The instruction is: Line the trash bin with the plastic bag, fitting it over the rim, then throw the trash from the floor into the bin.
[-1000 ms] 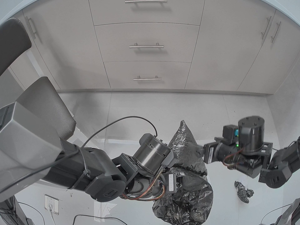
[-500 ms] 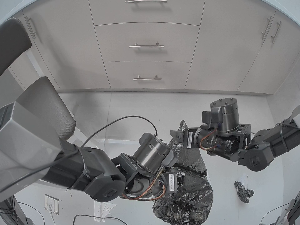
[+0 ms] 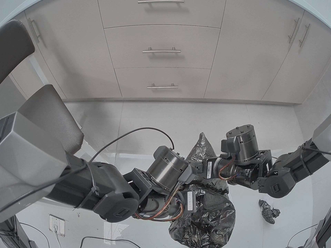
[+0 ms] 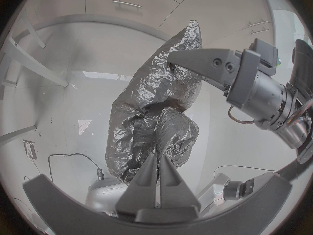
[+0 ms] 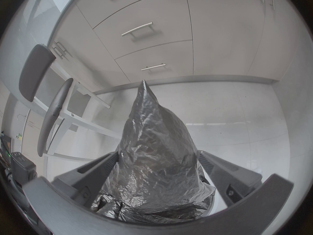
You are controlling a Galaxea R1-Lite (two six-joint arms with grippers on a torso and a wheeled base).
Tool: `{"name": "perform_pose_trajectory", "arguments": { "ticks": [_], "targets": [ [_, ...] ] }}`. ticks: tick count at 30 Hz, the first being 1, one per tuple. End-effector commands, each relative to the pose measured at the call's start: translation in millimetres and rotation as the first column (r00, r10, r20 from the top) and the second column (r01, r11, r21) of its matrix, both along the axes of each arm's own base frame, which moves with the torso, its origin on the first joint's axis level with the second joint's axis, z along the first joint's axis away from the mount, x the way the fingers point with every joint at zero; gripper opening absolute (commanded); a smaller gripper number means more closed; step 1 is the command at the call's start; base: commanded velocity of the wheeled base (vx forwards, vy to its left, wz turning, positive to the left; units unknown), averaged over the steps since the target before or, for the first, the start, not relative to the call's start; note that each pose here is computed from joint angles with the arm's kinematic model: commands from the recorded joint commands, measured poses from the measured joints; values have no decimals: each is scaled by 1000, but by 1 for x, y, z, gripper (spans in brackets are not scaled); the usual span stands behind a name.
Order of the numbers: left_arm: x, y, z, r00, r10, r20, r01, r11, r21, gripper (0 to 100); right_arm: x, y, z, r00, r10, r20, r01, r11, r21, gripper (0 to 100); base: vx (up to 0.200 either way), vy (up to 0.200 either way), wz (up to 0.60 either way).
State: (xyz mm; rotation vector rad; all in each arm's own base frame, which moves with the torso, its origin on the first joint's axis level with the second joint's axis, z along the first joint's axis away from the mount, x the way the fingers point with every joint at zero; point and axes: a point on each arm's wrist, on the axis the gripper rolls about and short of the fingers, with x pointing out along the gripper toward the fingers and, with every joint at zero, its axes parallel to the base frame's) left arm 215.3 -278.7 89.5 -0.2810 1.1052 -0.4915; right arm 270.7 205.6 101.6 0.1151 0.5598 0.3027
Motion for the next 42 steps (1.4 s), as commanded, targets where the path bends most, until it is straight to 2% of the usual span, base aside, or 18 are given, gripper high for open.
{"name": "perform_pose_trajectory", "arguments": {
  "ticks": [1, 10, 14, 16, 19, 22, 27, 34, 42],
  "targets": [
    [0, 1, 0, 1000, -1, -4, 1, 1000, -2, 0, 2, 1, -13, 999, -4, -41, 4, 1000, 2, 0, 0, 0, 0],
    [-1, 2, 2, 1000, 0, -4, 0, 1000, -7, 0, 6, 3, -28, 998, -3, -70, 5, 1000, 24, 0, 0, 0, 0],
    [0, 2, 1, 1000, 1, -5, -1, 1000, -6, 0, -2, 1, -39, 993, -5, -119, 8, 1000, 25, 0, 0, 0, 0],
    [0, 2, 2, 1000, 0, -5, 0, 1000, -8, 0, -10, -4, -55, 978, -24, -207, 35, 998, 53, 0, 0, 0, 0],
    [0, 3, 2, 1000, 3, -6, -3, 1000, -9, 0, -16, -9, -66, 961, -16, -277, 47, 993, 105, 0, 0, 0, 0],
    [1, 3, 2, 1000, 5, -5, -5, 1000, -8, 0, -19, -14, -74, 952, -20, -304, 63, 989, 132, 0, 0, 0, 0],
    [1, 3, 2, 1000, 5, -4, -5, 1000, -9, 0, -24, -23, -101, 930, -45, -364, 83, 992, 90, 0, 0, 0, 0],
    [2, 3, 2, 1000, 5, -3, -5, 1000, -11, 0, -3, -31, -135, 904, -106, -415, 134, 990, 38, 0, 0, 0, 0],
    [3, 3, 2, 1000, 9, -4, -9, 1000, -11, 0, 14, -40, -151, 898, -139, -417, 156, 988, 5, 0, 0, 0, 0]
  ]
}}
